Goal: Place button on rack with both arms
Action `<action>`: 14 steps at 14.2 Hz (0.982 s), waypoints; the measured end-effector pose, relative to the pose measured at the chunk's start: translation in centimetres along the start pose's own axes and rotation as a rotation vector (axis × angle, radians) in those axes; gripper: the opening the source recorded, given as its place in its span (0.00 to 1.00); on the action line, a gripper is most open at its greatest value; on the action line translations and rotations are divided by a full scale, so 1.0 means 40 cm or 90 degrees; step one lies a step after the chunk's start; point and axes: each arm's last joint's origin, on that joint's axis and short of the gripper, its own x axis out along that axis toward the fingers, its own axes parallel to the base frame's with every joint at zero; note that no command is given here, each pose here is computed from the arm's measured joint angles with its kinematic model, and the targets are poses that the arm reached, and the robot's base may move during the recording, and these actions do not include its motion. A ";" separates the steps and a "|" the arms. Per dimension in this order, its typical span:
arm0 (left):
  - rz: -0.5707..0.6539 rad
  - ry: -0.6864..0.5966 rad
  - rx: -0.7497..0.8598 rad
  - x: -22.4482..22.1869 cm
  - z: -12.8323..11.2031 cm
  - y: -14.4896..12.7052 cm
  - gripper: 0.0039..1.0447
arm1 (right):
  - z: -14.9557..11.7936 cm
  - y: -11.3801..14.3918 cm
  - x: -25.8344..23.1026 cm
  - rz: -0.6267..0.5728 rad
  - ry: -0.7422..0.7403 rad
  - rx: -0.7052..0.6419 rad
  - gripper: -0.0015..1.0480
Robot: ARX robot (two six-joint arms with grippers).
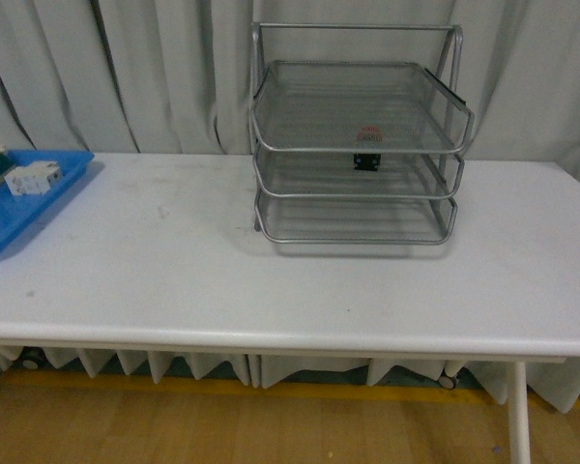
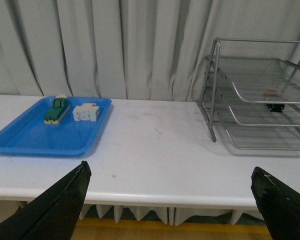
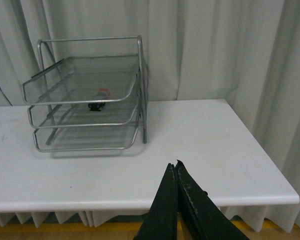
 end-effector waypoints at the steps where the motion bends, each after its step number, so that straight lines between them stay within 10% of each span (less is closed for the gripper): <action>1: 0.000 0.000 0.000 0.000 0.000 0.000 0.94 | 0.002 0.000 -0.003 0.000 -0.005 0.000 0.02; 14: 0.000 0.000 0.000 0.000 0.000 0.000 0.94 | -0.006 0.000 -0.042 0.000 0.000 0.000 0.02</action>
